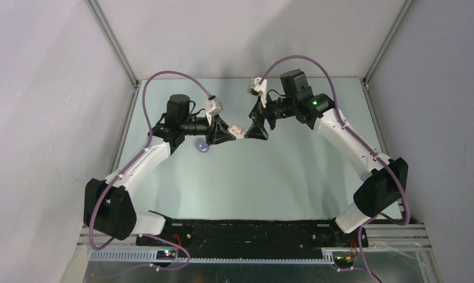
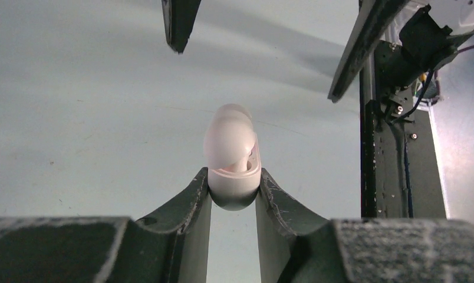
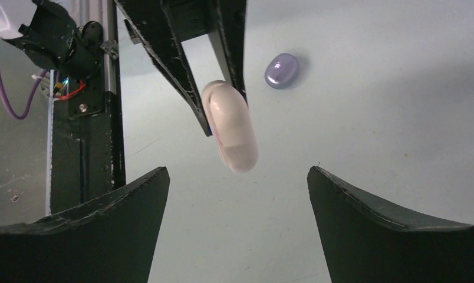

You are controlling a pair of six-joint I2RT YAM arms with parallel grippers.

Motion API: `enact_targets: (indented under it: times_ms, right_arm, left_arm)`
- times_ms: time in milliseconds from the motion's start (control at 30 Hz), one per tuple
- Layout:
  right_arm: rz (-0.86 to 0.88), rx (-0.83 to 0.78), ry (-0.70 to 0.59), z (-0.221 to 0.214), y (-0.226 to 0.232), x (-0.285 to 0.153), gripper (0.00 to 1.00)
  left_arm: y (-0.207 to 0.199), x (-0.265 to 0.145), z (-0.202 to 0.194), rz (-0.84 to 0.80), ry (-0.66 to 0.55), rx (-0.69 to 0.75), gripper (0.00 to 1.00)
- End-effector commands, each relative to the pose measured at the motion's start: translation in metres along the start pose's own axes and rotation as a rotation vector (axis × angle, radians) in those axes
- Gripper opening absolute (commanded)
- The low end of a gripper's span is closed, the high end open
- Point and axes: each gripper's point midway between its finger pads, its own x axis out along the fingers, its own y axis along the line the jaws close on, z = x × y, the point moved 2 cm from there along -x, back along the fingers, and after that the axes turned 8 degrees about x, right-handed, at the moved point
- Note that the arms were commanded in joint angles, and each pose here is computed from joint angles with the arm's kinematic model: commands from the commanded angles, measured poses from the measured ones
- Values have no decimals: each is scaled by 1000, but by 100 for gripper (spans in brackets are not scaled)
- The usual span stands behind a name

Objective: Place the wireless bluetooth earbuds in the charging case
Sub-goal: Open the charging case.

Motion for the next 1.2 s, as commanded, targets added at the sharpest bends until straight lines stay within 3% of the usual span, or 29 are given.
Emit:
enact_targets:
  times_ms: [0,667,1167]
  right_arm:
    - [19,-94,-17,12,16,4,92]
    - [18,-88,12,7,6,27,87]
    - [-122,-42,-23,22,-36,16,85]
  left_arm:
    - [-8,-11,26,-23,-38,149,0]
    - [-13,-16,28,-36,-9,223,0]
    - [-12,-16,29,-34,-10,223,0]
